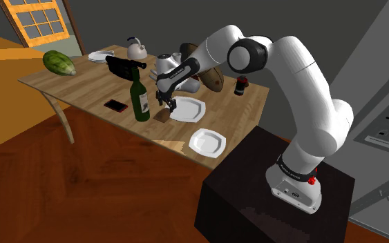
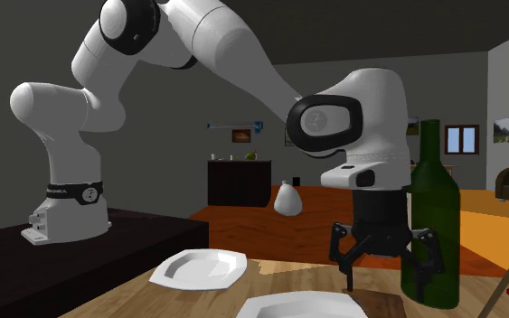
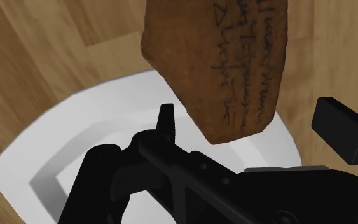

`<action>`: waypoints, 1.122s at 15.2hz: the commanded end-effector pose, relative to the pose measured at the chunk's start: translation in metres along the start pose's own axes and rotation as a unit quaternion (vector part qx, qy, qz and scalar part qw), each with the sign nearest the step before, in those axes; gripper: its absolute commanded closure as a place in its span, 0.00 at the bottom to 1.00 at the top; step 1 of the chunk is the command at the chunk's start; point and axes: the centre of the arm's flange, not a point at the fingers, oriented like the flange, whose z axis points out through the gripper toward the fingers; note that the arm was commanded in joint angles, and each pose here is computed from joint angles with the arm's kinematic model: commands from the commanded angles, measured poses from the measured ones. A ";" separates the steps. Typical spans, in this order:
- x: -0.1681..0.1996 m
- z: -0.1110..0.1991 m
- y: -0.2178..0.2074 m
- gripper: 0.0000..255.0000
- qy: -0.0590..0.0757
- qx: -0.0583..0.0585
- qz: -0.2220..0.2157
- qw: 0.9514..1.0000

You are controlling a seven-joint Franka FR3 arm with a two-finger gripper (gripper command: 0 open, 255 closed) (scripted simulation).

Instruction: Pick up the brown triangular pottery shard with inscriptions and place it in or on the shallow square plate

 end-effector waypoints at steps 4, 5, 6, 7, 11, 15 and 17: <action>0.000 0.000 0.000 1.00 0.000 0.000 0.000 1.000; 0.000 0.000 0.000 1.00 0.000 0.000 0.000 1.000; 0.000 0.000 0.000 1.00 0.000 0.000 0.000 1.000; 0.000 0.000 0.000 1.00 0.000 0.000 0.000 1.000; 0.000 0.000 0.000 1.00 0.000 0.000 0.000 1.000; 0.030 -0.025 -0.005 0.00 -0.033 -0.023 -0.013 0.999; 0.030 -0.015 -0.005 0.00 -0.034 -0.023 -0.013 0.999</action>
